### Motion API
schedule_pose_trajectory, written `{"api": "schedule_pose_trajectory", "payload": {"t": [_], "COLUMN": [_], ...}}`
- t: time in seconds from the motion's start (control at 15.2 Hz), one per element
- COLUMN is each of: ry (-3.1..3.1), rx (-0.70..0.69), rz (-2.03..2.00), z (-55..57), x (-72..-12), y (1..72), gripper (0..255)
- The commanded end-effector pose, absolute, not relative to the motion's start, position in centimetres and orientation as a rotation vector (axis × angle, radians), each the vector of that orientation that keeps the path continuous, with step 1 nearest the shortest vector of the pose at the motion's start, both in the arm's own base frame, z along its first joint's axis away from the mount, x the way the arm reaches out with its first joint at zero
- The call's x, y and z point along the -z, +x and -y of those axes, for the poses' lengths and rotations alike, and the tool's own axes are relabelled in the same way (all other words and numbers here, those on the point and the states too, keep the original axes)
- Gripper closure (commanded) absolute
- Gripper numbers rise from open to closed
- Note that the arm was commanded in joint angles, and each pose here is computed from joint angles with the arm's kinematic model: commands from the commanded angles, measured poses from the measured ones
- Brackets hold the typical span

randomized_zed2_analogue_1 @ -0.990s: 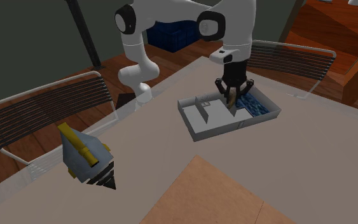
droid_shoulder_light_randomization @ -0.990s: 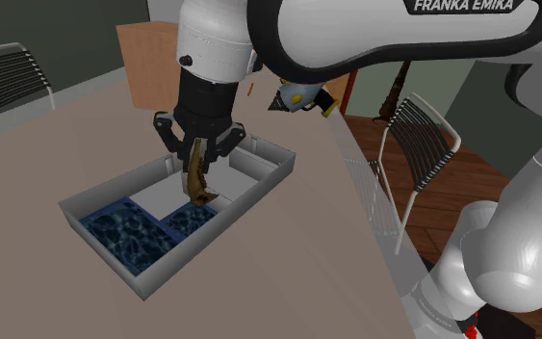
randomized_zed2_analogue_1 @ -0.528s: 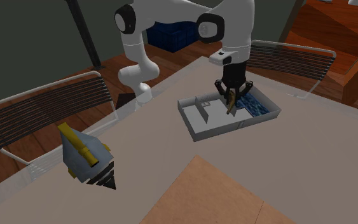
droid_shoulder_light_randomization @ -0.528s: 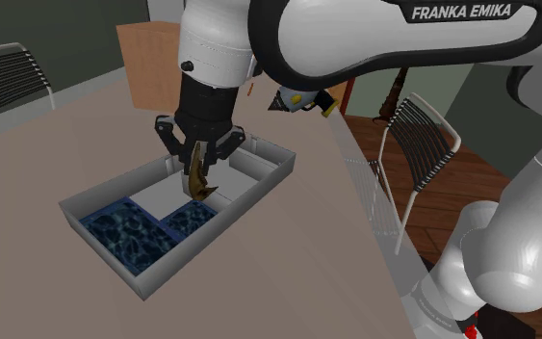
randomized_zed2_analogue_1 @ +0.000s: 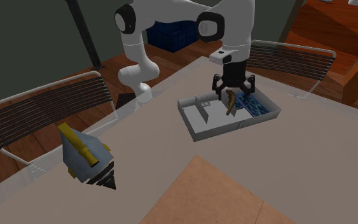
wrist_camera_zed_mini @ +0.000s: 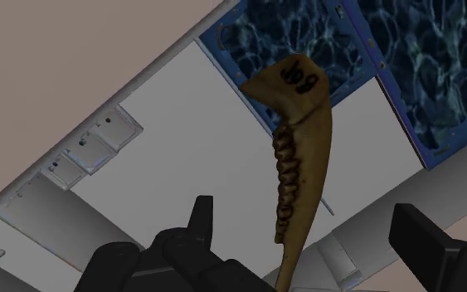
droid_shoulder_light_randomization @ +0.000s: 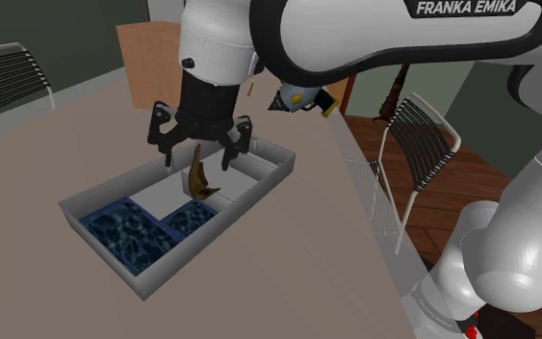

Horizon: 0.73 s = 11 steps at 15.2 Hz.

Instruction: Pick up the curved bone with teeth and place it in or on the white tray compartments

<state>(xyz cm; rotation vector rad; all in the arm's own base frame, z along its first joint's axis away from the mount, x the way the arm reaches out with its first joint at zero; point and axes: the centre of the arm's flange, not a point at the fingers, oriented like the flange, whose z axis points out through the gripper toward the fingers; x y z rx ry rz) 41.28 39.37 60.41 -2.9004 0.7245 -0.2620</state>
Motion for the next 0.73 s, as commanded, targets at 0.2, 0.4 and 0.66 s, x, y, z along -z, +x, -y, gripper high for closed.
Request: {"api": "schedule_pose_trajectory", "payload": {"t": [0.2, 0.4, 0.66], "ry": [-2.901, -2.901, -2.901], "rx": [0.262, 0.262, 0.262], "rz": [-0.724, -0.724, -0.724], "z": [-39.0, -39.0, -39.0], "x": [-64.7, -64.7, -64.7], "y": [40.5, 40.5, 40.5], "gripper": [0, 0, 0]}}
